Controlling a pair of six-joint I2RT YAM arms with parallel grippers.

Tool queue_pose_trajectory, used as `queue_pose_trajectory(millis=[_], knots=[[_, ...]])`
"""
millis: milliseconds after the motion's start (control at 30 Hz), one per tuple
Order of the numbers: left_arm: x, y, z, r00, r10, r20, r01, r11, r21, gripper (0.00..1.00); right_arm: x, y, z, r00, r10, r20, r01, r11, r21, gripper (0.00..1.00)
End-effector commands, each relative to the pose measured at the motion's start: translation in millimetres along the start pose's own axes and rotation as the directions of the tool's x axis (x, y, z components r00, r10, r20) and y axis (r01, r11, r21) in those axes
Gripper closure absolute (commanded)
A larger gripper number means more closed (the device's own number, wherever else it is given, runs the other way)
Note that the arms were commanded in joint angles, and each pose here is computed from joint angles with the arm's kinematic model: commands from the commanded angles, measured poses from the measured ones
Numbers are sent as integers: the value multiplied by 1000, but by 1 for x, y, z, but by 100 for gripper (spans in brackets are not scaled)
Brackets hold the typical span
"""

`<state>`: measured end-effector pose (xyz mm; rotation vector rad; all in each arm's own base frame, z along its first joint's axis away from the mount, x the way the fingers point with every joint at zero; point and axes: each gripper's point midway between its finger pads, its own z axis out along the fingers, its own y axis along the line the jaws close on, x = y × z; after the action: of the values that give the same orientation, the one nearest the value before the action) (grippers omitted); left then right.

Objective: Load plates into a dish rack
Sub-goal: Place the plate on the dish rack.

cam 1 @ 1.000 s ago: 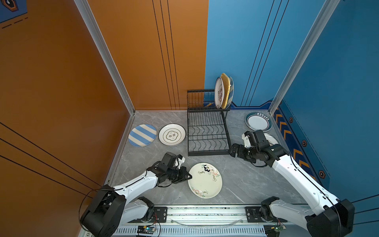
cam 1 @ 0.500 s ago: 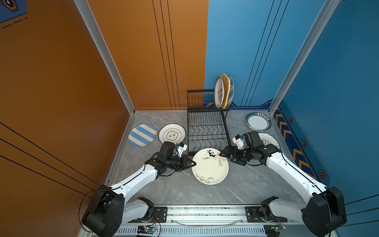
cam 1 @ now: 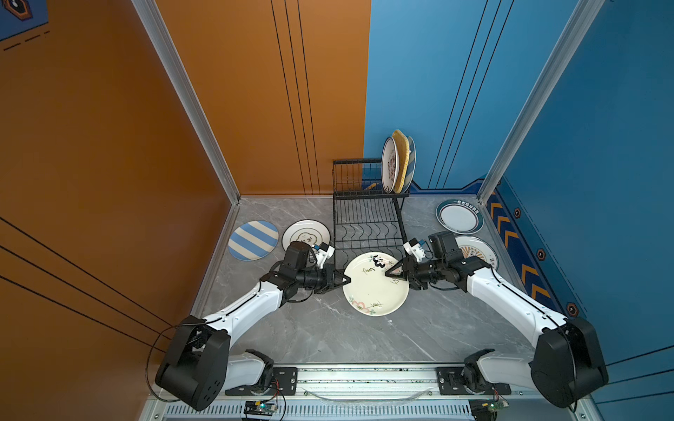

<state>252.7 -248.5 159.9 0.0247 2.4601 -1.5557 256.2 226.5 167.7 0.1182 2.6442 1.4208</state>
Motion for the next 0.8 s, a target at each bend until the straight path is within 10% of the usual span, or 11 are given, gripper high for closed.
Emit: queue_pose_trajectory(millis=[0, 367, 600, 767], knots=[[-13, -42, -7, 992, 122, 10, -122, 984, 130, 100, -2, 9, 5, 1000, -10, -13, 10, 999, -40, 62], [-22, -34, -10, 995, 95, 28, -97, 988, 116, 98, -8, 14, 4, 1000, -17, 5, 17, 999, -34, 100], [-36, -12, -21, 995, 64, 80, -64, 998, 3, 39, -23, 28, -22, 987, -113, 110, 99, 987, 123, 100], [-42, 9, -30, 995, 65, 79, -53, 987, -149, 19, -41, 52, -51, 950, -242, 199, 180, 942, 283, 100]])
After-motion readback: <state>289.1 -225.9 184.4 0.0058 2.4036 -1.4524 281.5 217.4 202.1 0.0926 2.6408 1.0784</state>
